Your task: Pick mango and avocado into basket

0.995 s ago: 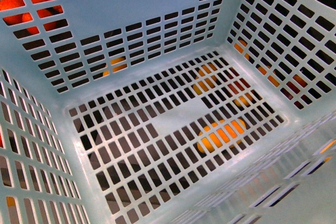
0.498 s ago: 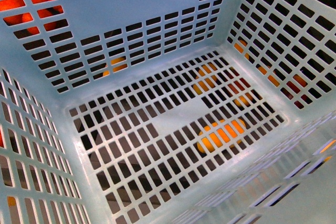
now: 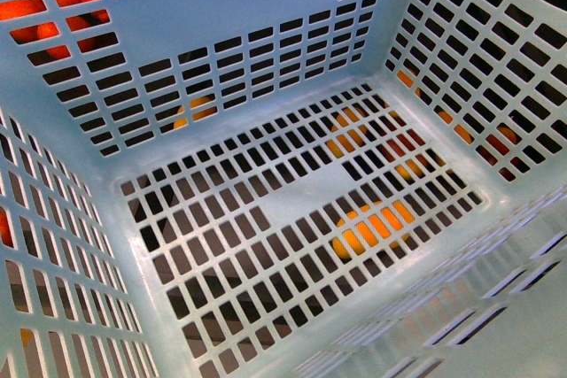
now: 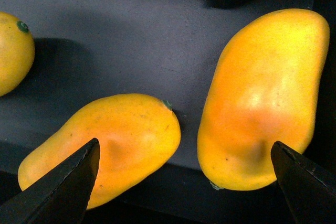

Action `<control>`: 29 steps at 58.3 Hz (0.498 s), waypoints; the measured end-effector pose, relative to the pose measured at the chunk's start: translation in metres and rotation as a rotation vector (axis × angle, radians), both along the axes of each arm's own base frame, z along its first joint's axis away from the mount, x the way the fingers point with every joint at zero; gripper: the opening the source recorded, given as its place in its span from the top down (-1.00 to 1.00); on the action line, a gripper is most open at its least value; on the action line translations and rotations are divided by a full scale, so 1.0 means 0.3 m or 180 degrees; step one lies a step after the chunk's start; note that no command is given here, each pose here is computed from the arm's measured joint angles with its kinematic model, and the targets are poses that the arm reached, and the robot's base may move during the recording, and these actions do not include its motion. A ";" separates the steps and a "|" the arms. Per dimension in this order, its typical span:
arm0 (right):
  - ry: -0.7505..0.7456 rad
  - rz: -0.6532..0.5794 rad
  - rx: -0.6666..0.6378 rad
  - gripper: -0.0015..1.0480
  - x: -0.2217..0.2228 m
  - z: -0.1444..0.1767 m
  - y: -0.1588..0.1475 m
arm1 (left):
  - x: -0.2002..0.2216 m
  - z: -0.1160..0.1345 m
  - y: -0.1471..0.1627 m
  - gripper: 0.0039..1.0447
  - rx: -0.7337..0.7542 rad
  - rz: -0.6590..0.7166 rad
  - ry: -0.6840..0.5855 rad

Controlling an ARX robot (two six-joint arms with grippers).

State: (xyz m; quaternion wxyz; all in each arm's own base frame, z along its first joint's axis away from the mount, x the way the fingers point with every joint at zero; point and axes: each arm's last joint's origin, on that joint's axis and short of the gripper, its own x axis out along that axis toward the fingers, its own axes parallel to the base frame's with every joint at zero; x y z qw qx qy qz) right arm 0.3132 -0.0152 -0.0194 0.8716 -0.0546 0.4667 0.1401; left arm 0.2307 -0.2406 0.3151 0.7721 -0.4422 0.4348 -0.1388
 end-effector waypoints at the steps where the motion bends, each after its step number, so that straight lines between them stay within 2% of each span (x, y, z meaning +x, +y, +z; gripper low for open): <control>1: 0.0008 -0.0020 0.0007 -0.83 0.003 -0.002 0.005 | 0.000 0.000 0.000 0.93 0.0000 -0.0001 0.0000; 29: 0.0095 -0.0550 -0.0092 -0.83 0.066 -0.021 0.012 | 0.000 0.000 0.000 0.93 0.0000 -0.0002 0.0000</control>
